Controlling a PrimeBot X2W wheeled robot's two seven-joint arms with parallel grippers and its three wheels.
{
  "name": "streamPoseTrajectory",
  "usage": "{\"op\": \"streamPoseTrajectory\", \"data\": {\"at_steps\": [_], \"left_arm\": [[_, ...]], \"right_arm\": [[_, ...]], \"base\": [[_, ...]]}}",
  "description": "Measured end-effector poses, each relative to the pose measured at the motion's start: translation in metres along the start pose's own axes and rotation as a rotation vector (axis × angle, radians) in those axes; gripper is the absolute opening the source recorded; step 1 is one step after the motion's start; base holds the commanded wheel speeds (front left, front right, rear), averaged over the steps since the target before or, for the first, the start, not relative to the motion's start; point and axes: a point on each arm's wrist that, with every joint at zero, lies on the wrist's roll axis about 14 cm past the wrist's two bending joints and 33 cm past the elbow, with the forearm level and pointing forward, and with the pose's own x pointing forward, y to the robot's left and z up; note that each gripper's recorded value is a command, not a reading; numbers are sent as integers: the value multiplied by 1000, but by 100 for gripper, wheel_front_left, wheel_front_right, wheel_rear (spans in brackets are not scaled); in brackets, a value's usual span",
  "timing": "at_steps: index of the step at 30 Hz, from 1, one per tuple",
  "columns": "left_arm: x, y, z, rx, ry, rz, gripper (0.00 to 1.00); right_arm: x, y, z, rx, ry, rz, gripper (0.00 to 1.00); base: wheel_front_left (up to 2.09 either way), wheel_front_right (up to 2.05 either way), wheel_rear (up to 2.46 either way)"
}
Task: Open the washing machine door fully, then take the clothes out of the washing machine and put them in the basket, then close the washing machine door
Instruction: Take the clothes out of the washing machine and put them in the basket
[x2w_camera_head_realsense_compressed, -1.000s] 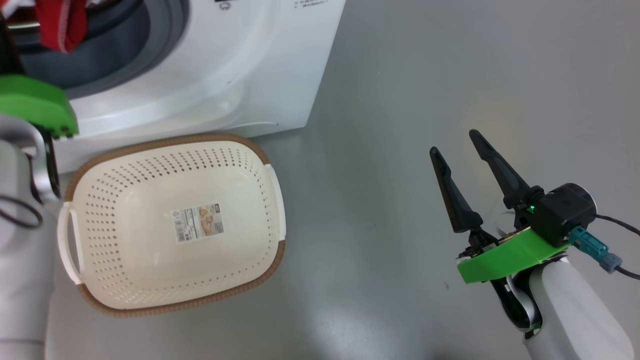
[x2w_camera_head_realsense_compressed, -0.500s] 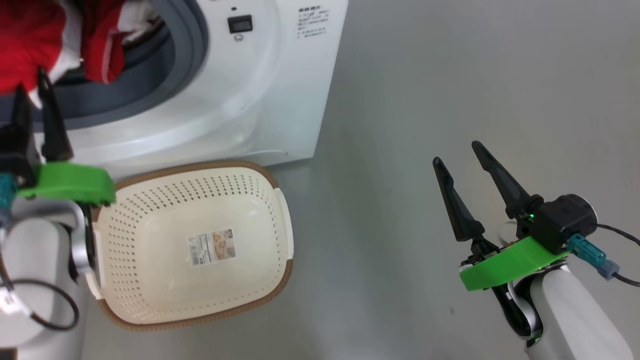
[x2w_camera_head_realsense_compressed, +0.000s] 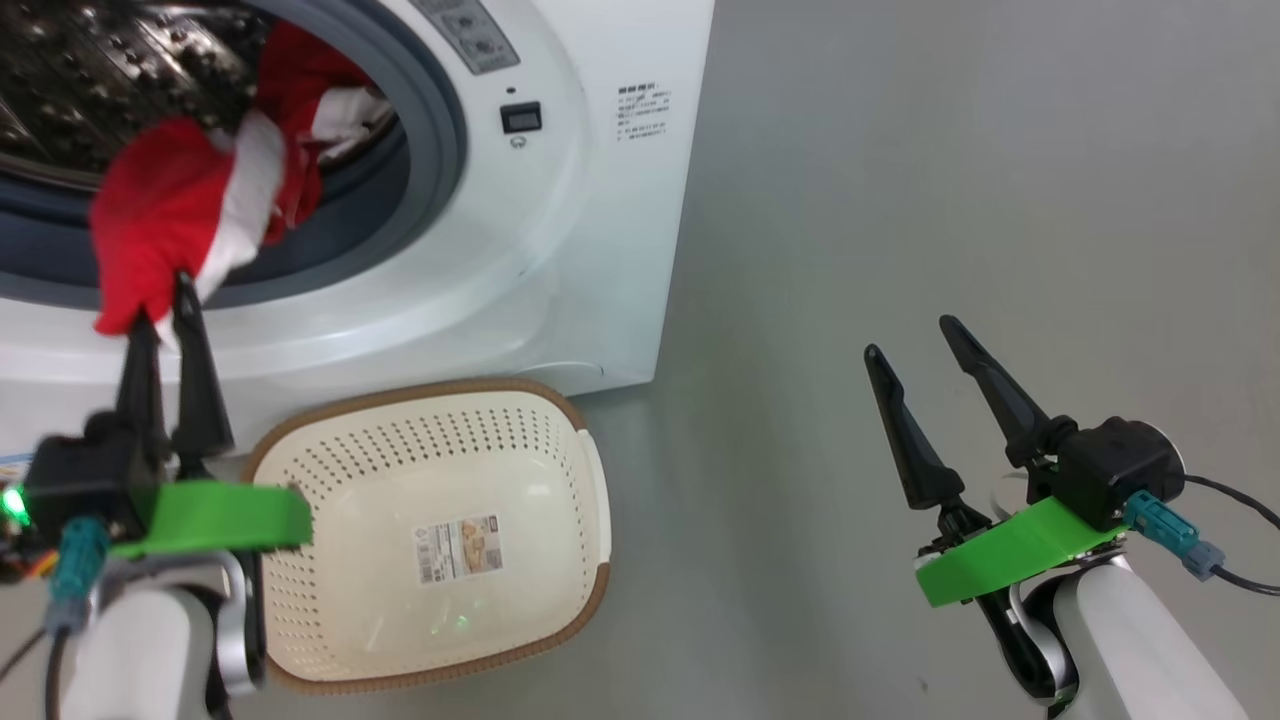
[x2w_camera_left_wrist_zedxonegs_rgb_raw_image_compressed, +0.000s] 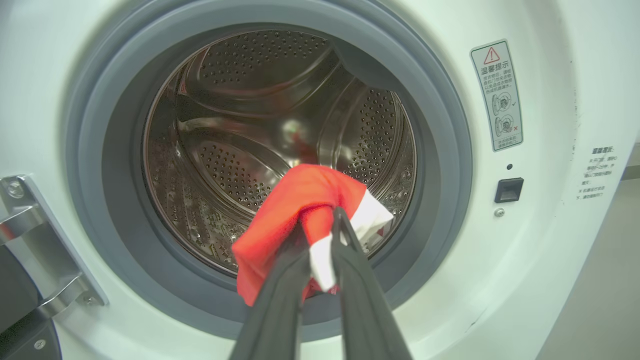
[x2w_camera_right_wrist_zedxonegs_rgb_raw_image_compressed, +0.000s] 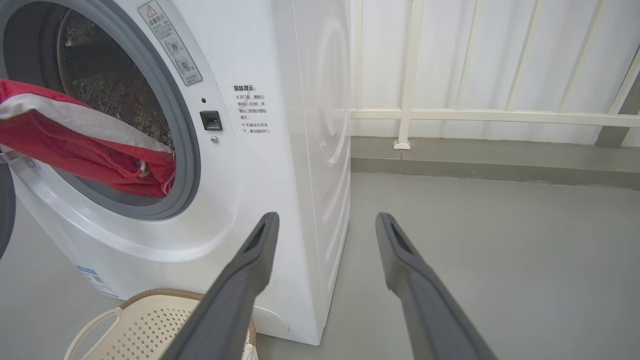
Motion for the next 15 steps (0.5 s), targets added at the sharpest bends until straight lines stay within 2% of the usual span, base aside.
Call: {"op": "streamPoseTrajectory", "data": {"at_steps": [9,15], "left_arm": [[-34,1,29,-23,-51,23,0],[-52,-10,46,-52,-70,3,0]], "right_arm": [[-9,4,10,6,-24,1,100],[-16,6,11,15,-26,-6,100]], "base": [[0,0,0],[0,0,0]]}}
